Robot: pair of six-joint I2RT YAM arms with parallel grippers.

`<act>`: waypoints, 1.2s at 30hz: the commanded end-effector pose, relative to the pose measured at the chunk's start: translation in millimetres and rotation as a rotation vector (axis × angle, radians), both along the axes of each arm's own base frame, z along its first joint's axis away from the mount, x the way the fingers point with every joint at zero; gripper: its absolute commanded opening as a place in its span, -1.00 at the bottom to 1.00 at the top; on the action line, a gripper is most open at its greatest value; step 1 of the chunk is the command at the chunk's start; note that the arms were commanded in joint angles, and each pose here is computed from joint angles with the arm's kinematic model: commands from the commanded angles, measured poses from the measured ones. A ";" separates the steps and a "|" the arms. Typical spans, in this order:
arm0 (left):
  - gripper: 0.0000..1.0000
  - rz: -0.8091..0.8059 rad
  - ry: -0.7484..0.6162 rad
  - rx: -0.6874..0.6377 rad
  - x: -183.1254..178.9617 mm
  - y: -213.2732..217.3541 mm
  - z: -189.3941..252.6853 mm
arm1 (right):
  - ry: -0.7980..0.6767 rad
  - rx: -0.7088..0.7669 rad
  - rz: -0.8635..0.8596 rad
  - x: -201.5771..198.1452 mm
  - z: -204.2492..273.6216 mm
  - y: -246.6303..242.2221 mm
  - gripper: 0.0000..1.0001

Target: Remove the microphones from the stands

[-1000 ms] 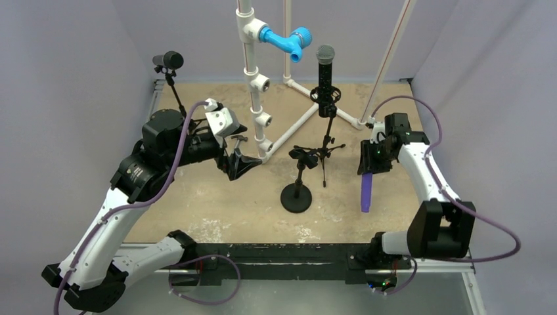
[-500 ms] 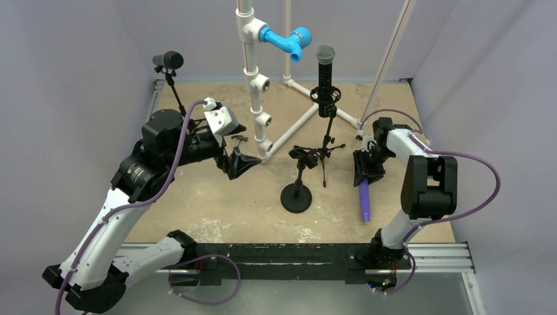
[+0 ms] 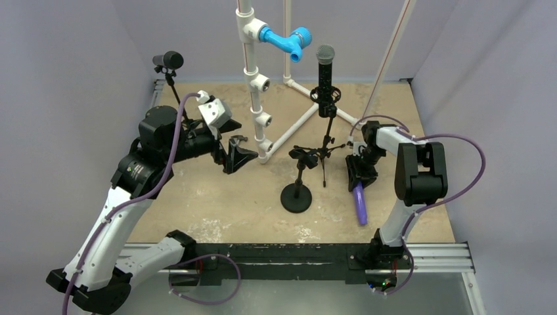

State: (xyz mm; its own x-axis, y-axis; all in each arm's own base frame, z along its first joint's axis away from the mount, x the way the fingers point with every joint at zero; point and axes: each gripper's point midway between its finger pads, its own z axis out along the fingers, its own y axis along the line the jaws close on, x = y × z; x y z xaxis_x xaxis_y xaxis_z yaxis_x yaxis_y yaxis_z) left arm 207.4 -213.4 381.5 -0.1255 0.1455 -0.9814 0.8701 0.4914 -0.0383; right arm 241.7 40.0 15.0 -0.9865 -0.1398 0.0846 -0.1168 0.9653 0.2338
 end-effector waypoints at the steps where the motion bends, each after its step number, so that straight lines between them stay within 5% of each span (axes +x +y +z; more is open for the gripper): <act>1: 1.00 -0.012 -0.018 -0.043 -0.9 -1.4 12.2 | -0.008 -0.013 -0.003 8.9 -7.3 0.3 -0.63; 8: 1.00 -0.013 -0.021 -0.042 -2.9 0.1 11.8 | 0.005 -0.042 -0.002 9.1 -11.5 -2.6 -0.27; 22: 1.00 -0.050 0.000 -0.037 -6.7 -3.9 -3.8 | -0.029 0.003 -0.004 16.7 4.3 5.2 0.13; 27: 1.00 -0.115 0.017 -0.029 -12.0 -11.4 -19.6 | -0.134 0.037 0.000 31.5 41.9 10.7 0.38; 36: 1.00 -0.295 0.022 -0.035 -18.8 -43.8 -60.4 | -0.462 0.051 0.065 50.0 134.9 10.5 0.48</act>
